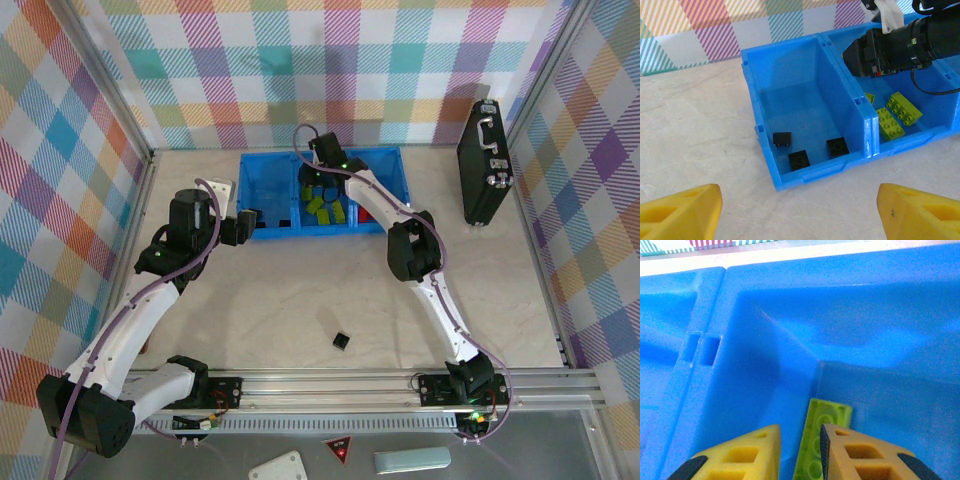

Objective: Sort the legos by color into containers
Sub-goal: Place the lego in the container, then pick up the lego from the middle-left of the table.

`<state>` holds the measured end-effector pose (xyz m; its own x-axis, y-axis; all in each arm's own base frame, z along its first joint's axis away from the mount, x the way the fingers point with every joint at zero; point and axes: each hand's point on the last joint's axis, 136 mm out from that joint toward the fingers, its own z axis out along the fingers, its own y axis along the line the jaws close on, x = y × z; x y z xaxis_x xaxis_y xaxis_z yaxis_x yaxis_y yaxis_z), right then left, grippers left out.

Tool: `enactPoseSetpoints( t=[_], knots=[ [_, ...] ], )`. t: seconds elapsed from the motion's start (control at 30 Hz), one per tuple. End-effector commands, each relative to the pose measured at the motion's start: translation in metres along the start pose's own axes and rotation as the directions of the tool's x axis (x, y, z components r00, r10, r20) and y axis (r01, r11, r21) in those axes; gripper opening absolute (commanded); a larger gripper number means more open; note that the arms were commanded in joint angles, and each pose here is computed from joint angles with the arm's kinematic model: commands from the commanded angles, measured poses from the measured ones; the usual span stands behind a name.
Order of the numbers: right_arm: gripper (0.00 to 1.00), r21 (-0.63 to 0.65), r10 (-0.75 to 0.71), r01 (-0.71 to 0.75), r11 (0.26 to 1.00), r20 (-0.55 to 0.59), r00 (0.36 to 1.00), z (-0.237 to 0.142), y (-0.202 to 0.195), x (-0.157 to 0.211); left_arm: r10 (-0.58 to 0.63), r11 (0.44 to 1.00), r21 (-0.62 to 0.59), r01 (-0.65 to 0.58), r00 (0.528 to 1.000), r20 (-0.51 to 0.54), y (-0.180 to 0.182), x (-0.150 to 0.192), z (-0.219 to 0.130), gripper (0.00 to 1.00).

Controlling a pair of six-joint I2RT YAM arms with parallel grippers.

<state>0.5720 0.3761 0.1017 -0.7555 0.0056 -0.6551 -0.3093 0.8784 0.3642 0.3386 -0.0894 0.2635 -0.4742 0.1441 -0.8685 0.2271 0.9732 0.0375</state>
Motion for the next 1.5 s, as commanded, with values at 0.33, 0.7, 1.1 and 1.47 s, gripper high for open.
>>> enactPoseSetpoints(
  t=[0.33, 0.7, 1.1, 1.47],
  knots=[
    [0.3, 0.012, -0.056, 0.057, 0.998, -0.042, 0.998, -0.052, 0.024, -0.008, 0.0, 1.0, 0.01, -0.001, 1.0, 0.016, -0.001, -0.008, -0.002, 0.8],
    [0.35, 0.078, -0.04, 0.058, 0.995, -0.213, 0.976, -0.089, 0.027, 0.039, -0.003, 0.999, 0.035, 0.003, 1.0, 0.005, -0.005, -0.007, 0.001, 0.8],
    [0.36, 0.08, -0.035, 0.056, 0.995, -0.244, 0.969, -0.149, 0.041, 0.085, -0.02, 0.999, 0.038, 0.023, 0.997, -0.077, -0.012, 0.01, 0.017, 0.8],
    [0.37, 0.114, 0.003, 0.022, 0.993, -0.21, 0.978, -0.218, 0.018, 0.125, 0.064, 0.992, 0.12, -0.041, 0.978, -0.198, -0.066, 0.027, 0.034, 0.8]
  ],
)
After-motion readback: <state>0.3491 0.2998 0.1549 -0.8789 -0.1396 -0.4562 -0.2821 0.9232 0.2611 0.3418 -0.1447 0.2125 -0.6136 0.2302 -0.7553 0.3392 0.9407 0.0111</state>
